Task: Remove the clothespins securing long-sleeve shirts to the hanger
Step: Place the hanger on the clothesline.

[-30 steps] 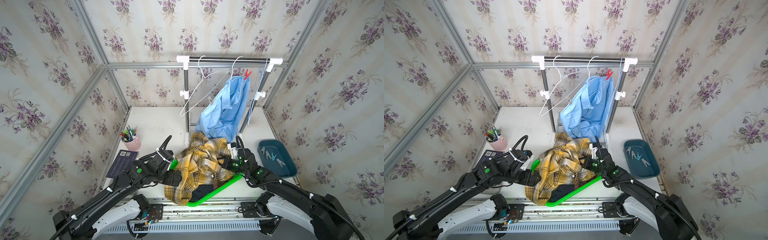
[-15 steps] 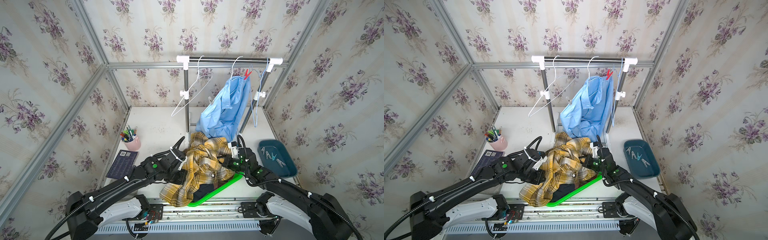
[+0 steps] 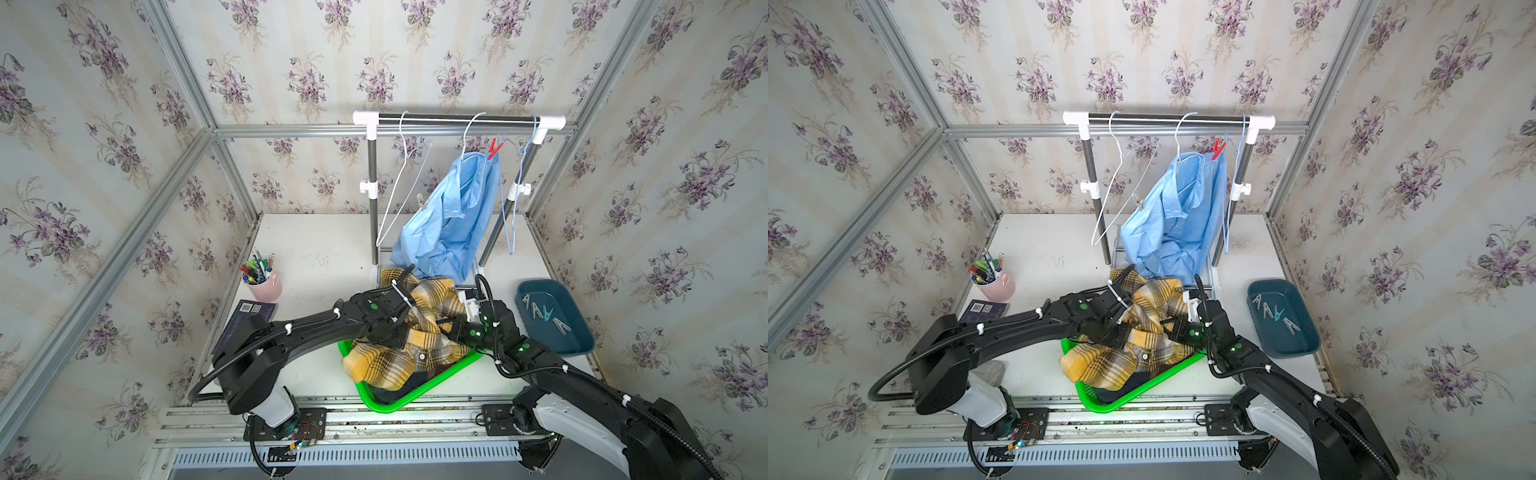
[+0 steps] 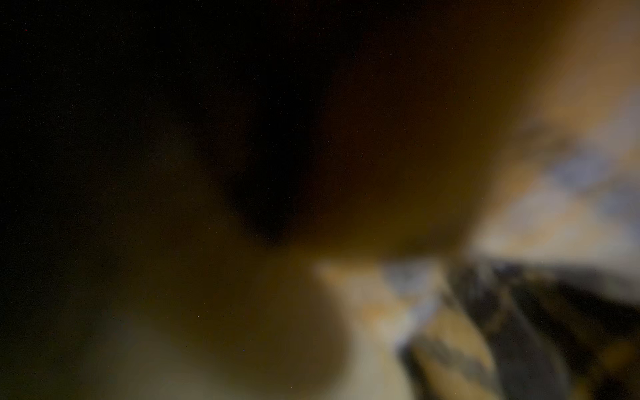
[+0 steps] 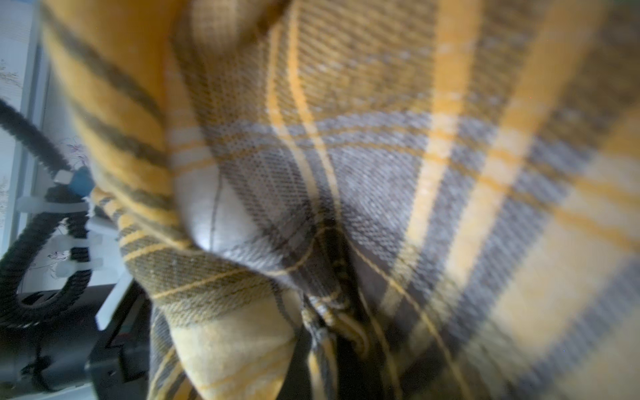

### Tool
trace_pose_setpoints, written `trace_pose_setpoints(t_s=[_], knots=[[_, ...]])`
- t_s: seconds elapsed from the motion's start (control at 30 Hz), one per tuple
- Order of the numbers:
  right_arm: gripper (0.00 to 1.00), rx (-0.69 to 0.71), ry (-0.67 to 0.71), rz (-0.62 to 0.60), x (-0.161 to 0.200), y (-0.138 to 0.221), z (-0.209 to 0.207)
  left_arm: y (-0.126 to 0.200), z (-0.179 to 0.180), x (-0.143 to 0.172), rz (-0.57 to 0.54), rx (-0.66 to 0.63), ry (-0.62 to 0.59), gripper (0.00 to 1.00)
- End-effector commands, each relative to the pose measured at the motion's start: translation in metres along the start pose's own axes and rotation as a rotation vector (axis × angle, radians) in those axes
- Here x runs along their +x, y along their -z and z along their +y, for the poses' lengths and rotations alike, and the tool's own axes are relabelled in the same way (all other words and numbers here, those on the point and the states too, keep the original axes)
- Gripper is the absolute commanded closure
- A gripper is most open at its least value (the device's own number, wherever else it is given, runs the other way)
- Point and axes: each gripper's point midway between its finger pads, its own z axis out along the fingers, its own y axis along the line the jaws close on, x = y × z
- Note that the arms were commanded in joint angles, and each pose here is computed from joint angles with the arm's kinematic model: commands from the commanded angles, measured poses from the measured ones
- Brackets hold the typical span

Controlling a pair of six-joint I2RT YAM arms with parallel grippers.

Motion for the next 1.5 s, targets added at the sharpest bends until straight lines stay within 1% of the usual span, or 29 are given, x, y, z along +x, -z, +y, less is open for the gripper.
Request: trace_pose_setpoints(t_s=[0.0, 0.07, 0.13, 0.3, 0.43, 0.5, 0.53, 0.57, 0.67, 0.7, 0.73, 0.77, 0.8, 0.87, 0.93, 0.97, 1.0, 1.03, 1.13, 1.2, 1.27, 1.33, 1.47], knots=[[1.0, 0.05, 0.001, 0.057, 0.016, -0.005, -0.019, -0.022, 0.027, -0.012, -0.045, -0.133, -0.008, 1.0], [1.0, 0.057, 0.005, 0.087, 0.028, -0.014, -0.024, -0.03, 0.047, -0.007, -0.04, -0.21, -0.022, 1.0], [1.0, 0.055, 0.015, 0.128, 0.042, -0.026, -0.023, -0.029, 0.061, -0.009, -0.059, -0.28, -0.067, 1.0], [1.0, 0.01, 0.048, 0.253, 0.079, -0.061, 0.002, -0.019, 0.081, -0.024, -0.118, -0.402, -0.151, 1.0], [1.0, -0.055, 0.064, 0.323, 0.099, -0.08, 0.025, -0.027, 0.091, -0.031, -0.103, -0.41, -0.15, 1.0], [1.0, -0.073, 0.063, 0.331, 0.102, -0.084, 0.032, -0.034, 0.09, -0.033, -0.097, -0.397, -0.15, 1.0], [0.99, -0.072, 0.063, 0.316, 0.099, -0.083, 0.033, -0.036, 0.089, -0.033, -0.092, -0.389, -0.152, 1.0], [0.96, -0.058, 0.068, 0.289, 0.094, -0.08, 0.032, -0.037, 0.088, -0.032, -0.089, -0.385, -0.151, 1.0], [0.64, -0.018, 0.104, 0.161, 0.067, -0.064, 0.036, -0.027, 0.087, -0.031, -0.11, -0.368, -0.136, 1.0], [0.57, -0.013, 0.112, 0.129, 0.059, -0.058, 0.039, -0.022, 0.086, -0.03, -0.117, -0.354, -0.135, 1.0], [0.49, -0.011, 0.124, 0.091, 0.05, -0.05, 0.043, -0.016, 0.082, -0.028, -0.121, -0.333, -0.135, 0.98], [0.42, -0.004, 0.133, 0.061, 0.042, -0.043, 0.046, -0.01, 0.079, -0.025, -0.117, -0.309, -0.144, 0.94], [0.37, -0.001, 0.141, 0.036, 0.035, -0.037, 0.049, -0.004, 0.075, -0.023, -0.11, -0.288, -0.149, 0.87], [0.3, 0.004, 0.161, -0.006, 0.022, -0.024, 0.056, 0.016, 0.072, -0.016, -0.099, -0.271, -0.155, 0.64], [0.26, 0.016, 0.162, -0.017, 0.013, -0.017, 0.056, 0.036, 0.073, -0.012, -0.11, -0.269, -0.16, 0.42], [0.25, 0.016, 0.158, -0.017, 0.01, -0.014, 0.057, 0.05, 0.073, -0.012, -0.129, -0.271, -0.168, 0.33], [0.25, 0.015, 0.157, -0.017, 0.008, -0.012, 0.058, 0.058, 0.075, -0.01, -0.129, -0.281, -0.174, 0.27], [0.24, 0.015, 0.159, -0.016, 0.007, -0.009, 0.059, 0.078, 0.075, -0.01, -0.158, -0.279, -0.181, 0.22], [0.22, 0.011, 0.162, -0.005, 0.006, -0.005, 0.064, 0.108, 0.077, -0.003, -0.156, -0.287, -0.215, 0.16], [0.21, 0.003, 0.167, -0.014, 0.004, 0.0, 0.069, 0.128, 0.079, -0.001, -0.173, -0.293, -0.225, 0.15], [0.19, -0.003, 0.174, -0.044, -0.001, 0.008, 0.073, 0.155, 0.078, -0.005, -0.217, -0.299, -0.234, 0.15], [0.18, -0.014, 0.177, -0.064, -0.007, 0.014, 0.075, 0.189, 0.067, -0.018, -0.296, -0.277, -0.246, 0.15], [0.12, -0.02, 0.183, -0.1, -0.023, 0.025, 0.074, 0.264, 0.015, -0.056, -0.506, -0.116, -0.308, 0.15]])
